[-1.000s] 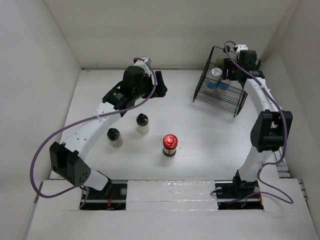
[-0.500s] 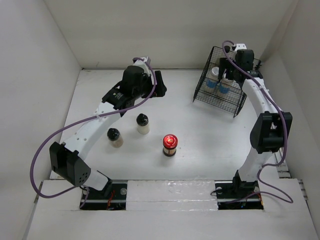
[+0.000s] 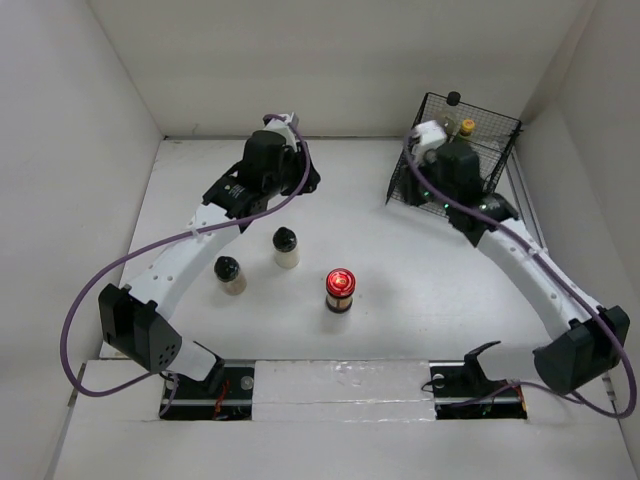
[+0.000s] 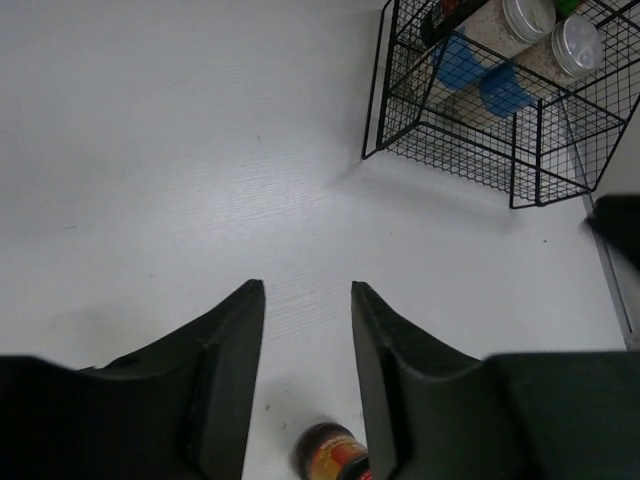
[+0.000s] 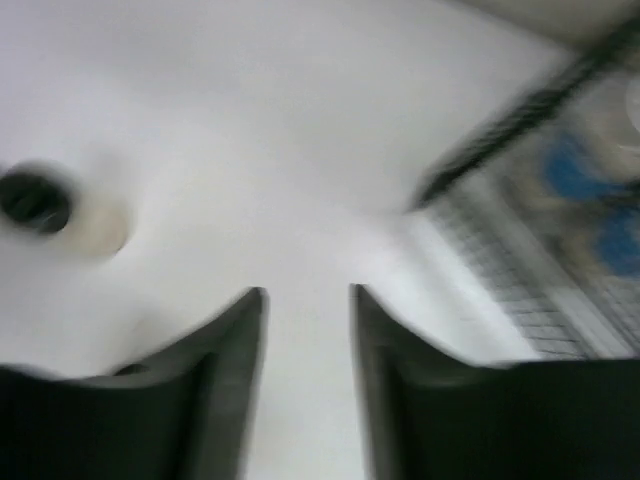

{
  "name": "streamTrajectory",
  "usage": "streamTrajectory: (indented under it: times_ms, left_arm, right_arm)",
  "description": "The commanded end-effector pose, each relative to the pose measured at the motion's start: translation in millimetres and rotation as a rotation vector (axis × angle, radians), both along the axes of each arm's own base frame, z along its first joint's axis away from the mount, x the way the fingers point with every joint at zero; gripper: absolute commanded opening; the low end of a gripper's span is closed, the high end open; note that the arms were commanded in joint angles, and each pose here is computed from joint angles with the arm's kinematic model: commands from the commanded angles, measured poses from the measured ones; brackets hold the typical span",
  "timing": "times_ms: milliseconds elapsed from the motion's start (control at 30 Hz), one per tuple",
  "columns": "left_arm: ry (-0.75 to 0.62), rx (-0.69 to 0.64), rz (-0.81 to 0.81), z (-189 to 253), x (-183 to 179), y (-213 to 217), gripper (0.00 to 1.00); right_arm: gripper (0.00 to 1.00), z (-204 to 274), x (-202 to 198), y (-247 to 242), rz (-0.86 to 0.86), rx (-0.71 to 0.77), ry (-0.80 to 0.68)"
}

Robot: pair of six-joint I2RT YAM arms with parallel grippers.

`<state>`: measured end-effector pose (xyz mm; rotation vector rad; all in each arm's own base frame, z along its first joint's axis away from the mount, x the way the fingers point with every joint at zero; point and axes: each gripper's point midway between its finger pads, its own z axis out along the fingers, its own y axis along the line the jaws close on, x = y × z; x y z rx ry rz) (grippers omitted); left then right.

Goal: Organize the condiment bottles

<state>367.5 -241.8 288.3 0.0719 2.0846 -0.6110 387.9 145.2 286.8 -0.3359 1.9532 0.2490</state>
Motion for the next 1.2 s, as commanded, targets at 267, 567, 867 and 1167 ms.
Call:
streamTrajectory:
  times_ms: [267, 567, 867, 1167]
  left_arm:
    - [-0.143, 0.123, 0.202, 53.2, 25.2, 51.5, 0.59]
    - [-0.122, 0.12, 0.167, 50.1, 23.6, 45.1, 0.84]
    - [-0.079, 0.068, 0.113, 39.8, 13.5, 33.7, 0.84]
    - [-0.067, 0.054, 0.095, 34.9, 7.7, 31.6, 0.84]
  right_arm:
    - [1.0, -65.5, -178.3, 152.4, 0.758, -0.121, 0.227]
    - [1.0, -108.3, -209.6, 169.7, 0.829, -0.183, 0.34]
    - [1.0, -133.4, -190.5, 175.2, 0.725, -0.204, 0.323]
    - [0.72, -155.7, -176.7, 182.2, 0.659, -0.228, 0.328]
